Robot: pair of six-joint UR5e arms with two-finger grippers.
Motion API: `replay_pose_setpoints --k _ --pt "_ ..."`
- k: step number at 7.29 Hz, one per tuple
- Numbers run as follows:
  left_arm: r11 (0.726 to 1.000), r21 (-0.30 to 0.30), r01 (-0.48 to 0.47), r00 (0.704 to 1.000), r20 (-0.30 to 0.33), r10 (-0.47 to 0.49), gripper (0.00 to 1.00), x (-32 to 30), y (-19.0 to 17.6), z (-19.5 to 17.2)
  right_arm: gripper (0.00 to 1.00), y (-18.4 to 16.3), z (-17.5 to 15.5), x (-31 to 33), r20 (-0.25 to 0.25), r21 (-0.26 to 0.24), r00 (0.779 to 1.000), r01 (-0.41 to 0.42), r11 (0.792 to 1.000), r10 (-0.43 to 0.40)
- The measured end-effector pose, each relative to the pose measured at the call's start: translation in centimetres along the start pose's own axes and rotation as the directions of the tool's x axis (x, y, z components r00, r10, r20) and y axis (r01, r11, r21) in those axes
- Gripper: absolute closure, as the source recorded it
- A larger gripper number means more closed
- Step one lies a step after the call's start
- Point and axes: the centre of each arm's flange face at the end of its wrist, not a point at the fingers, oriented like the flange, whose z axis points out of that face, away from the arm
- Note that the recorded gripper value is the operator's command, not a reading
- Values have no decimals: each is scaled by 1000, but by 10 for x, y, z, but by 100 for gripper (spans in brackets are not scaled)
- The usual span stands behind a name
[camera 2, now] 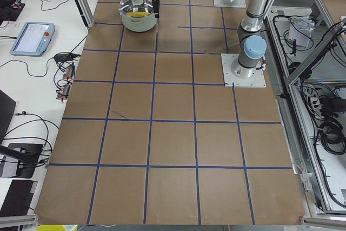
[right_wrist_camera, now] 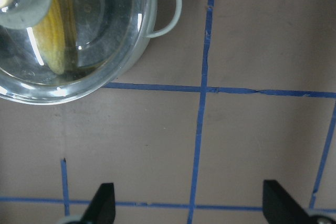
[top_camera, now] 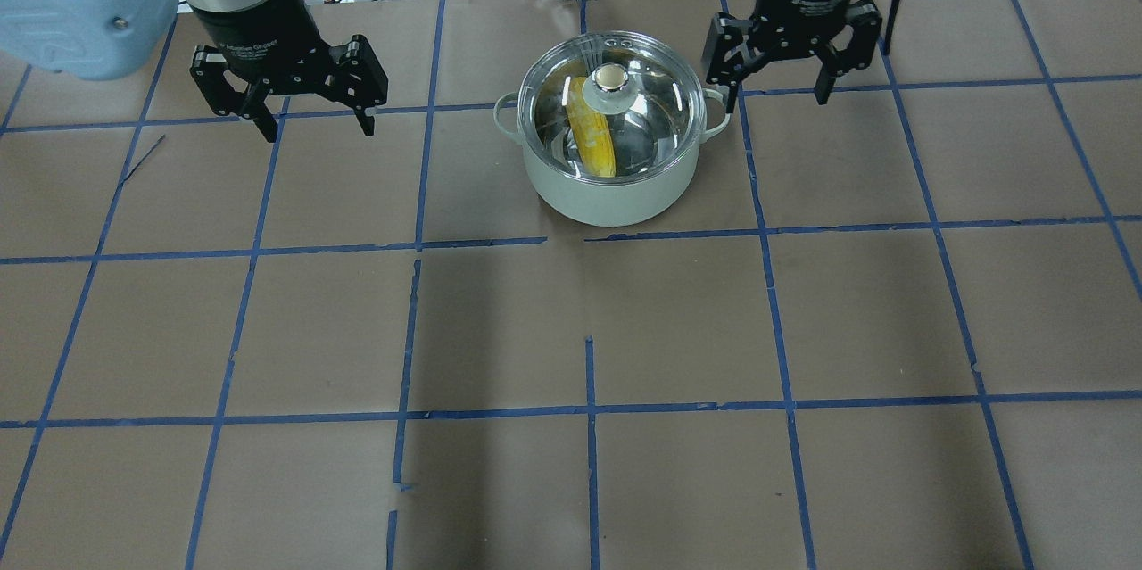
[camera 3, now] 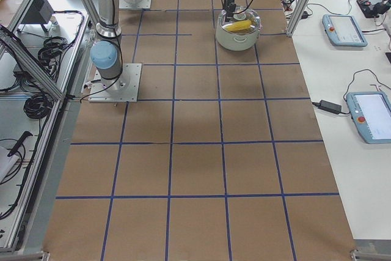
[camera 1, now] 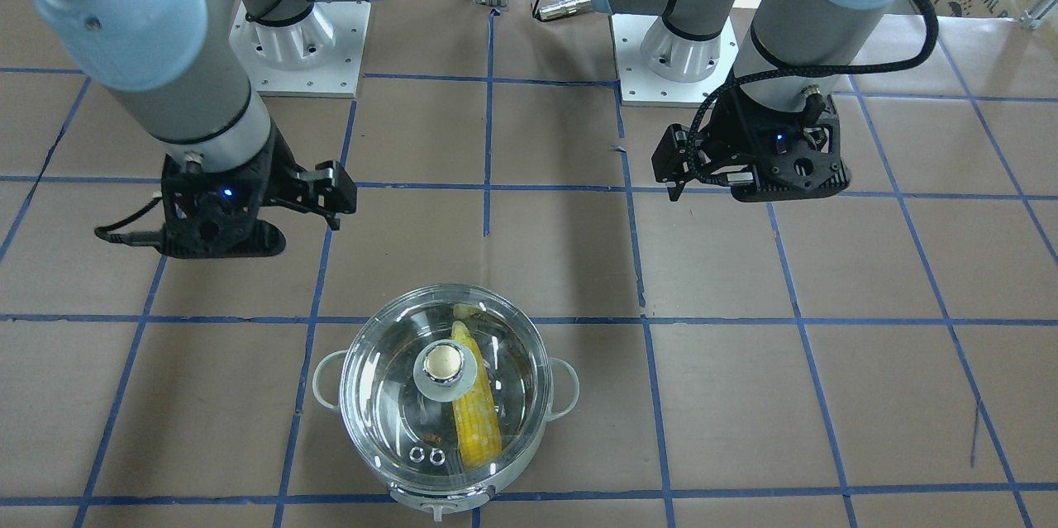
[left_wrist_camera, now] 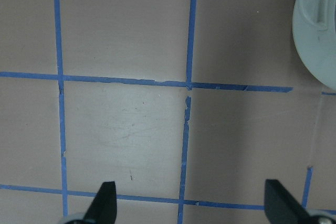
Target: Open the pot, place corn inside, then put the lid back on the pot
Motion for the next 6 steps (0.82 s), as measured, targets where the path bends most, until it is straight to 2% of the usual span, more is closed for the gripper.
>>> replay_pose_setpoints --k 2,3,5,6 --pt "1000 -21 3 1000 3 -2 0 1 -1 10 1 52 -19 18 -1 -5 1000 20 1000 -20" --pt "1000 -30 7 1000 4 -7 0 1 -1 11 1 64 -25 18 -1 -20 1000 25 1000 -25" --pt "999 -49 12 1000 6 -11 0 0 0 10 0 72 -30 20 2 -36 1000 27 999 -27" --pt "998 -54 13 1000 7 -12 0 -1 1 10 0 71 -36 20 3 -28 1000 27 999 -27"
